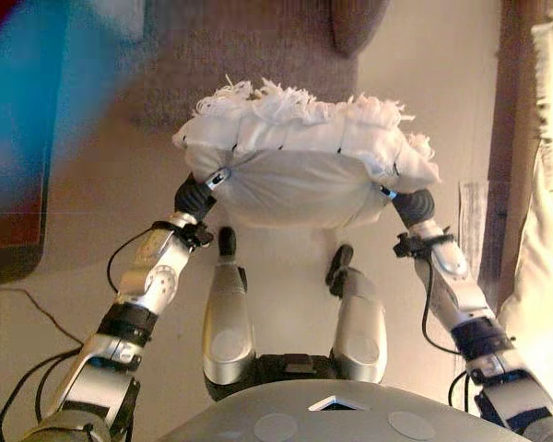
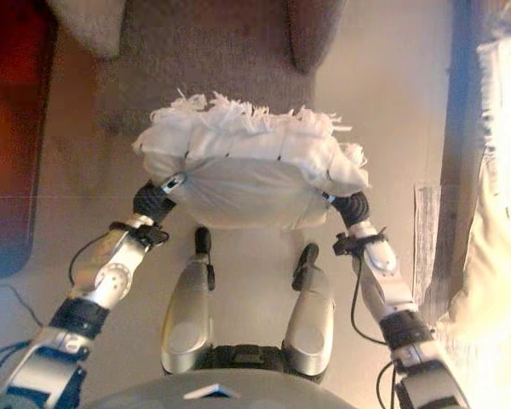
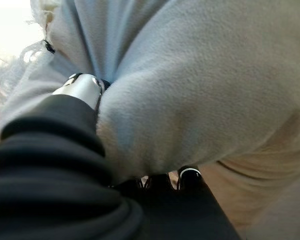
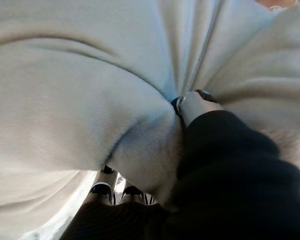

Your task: Pick up the cushion and take it to the sofa

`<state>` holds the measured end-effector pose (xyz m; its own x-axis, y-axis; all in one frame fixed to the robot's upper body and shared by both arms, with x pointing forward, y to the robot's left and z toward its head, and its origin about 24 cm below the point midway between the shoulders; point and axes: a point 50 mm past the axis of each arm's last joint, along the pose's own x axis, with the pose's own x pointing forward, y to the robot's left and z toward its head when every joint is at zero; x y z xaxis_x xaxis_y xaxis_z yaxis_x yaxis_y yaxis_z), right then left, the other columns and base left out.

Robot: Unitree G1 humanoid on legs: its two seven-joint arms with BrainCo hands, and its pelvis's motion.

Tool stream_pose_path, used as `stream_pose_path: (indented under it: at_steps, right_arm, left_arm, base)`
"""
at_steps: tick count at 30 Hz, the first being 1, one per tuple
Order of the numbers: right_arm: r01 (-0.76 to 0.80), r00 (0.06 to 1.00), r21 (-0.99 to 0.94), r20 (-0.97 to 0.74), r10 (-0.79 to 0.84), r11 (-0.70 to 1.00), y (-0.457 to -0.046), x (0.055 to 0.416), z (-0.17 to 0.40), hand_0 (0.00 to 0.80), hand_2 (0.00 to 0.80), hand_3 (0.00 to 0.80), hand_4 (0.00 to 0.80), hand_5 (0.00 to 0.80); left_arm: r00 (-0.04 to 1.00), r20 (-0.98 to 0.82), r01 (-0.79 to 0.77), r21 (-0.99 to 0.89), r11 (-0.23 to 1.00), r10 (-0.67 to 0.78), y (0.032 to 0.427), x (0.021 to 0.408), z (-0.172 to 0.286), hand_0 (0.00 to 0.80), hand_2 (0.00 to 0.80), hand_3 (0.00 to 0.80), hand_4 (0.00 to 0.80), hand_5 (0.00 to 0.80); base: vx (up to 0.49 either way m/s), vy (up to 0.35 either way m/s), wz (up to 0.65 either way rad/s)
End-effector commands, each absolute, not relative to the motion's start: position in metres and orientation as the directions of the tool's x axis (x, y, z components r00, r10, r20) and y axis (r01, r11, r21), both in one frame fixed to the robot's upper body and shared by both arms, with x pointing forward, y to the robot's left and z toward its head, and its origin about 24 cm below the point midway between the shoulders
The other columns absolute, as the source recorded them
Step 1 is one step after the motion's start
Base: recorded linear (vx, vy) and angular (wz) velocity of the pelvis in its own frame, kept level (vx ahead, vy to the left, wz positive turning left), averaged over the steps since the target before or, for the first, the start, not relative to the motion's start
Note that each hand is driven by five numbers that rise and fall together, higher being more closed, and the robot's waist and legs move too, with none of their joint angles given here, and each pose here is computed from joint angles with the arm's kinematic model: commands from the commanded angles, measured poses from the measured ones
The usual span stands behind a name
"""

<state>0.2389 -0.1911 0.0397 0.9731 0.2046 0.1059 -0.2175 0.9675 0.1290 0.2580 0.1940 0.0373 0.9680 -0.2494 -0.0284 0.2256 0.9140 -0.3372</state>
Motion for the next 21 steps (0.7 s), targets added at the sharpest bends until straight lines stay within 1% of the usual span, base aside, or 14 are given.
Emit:
stream_pose_path:
  at_steps: [1,4,8,12,15,17,21]
  right_arm:
    - [-0.273,0.874,-0.033,0.408,0.263,0.961,-0.179,0.231,0.098,0.8,0.8,0.8,0.8,0.8]
    - [-0.238,0.835,-0.089,0.489,0.25,0.967,-0.179,0.22,0.119,0.8,0.8,0.8,0.8,0.8]
    - [-0.184,0.789,-0.105,0.577,0.211,0.977,-0.179,0.209,0.143,0.8,0.8,0.8,0.8,0.8]
    - [-0.183,0.751,-0.095,0.628,0.201,0.979,-0.176,0.202,0.156,0.8,0.8,0.8,0.8,0.8]
    - [-0.15,0.742,-0.115,0.643,0.189,0.982,-0.173,0.199,0.158,0.8,0.8,0.8,0.8,0.8]
    - [-0.124,0.748,-0.113,0.643,0.168,0.986,-0.173,0.202,0.158,0.8,0.8,0.8,0.8,0.8]
    - [-0.168,0.724,-0.125,0.657,0.209,0.978,-0.168,0.211,0.163,0.8,0.8,0.8,0.8,0.8]
  left_arm:
    - [0.921,0.281,0.356,-0.319,0.878,-0.271,0.179,0.249,0.085,0.8,0.8,0.8,0.8,0.8]
    - [0.887,0.385,0.386,-0.317,0.866,-0.255,0.181,0.235,0.099,0.8,0.8,0.8,0.8,0.8]
    - [0.83,0.491,0.438,-0.284,0.853,-0.262,0.178,0.222,0.118,0.8,0.8,0.8,0.8,0.8]
    - [0.798,0.532,0.452,-0.22,0.864,-0.283,0.177,0.219,0.132,0.8,0.8,0.8,0.8,0.8]
    - [0.779,0.542,0.469,-0.17,0.866,-0.316,0.177,0.219,0.138,0.8,0.8,0.8,0.8,0.8]
    - [0.785,0.534,0.468,-0.181,0.865,-0.313,0.176,0.221,0.138,0.8,0.8,0.8,0.8,0.8]
    - [0.78,0.568,0.433,-0.189,0.881,-0.261,0.179,0.219,0.143,0.8,0.8,0.8,0.8,0.8]
  base:
    - [0.168,0.065,-0.06]
    - [0.139,0.066,-0.05]
    - [0.109,0.071,-0.11]
    - [0.069,0.018,-0.1]
    - [0.042,-0.111,-0.05]
    - [0.04,-0.181,0.01]
    - [0.003,-0.235,-0.15]
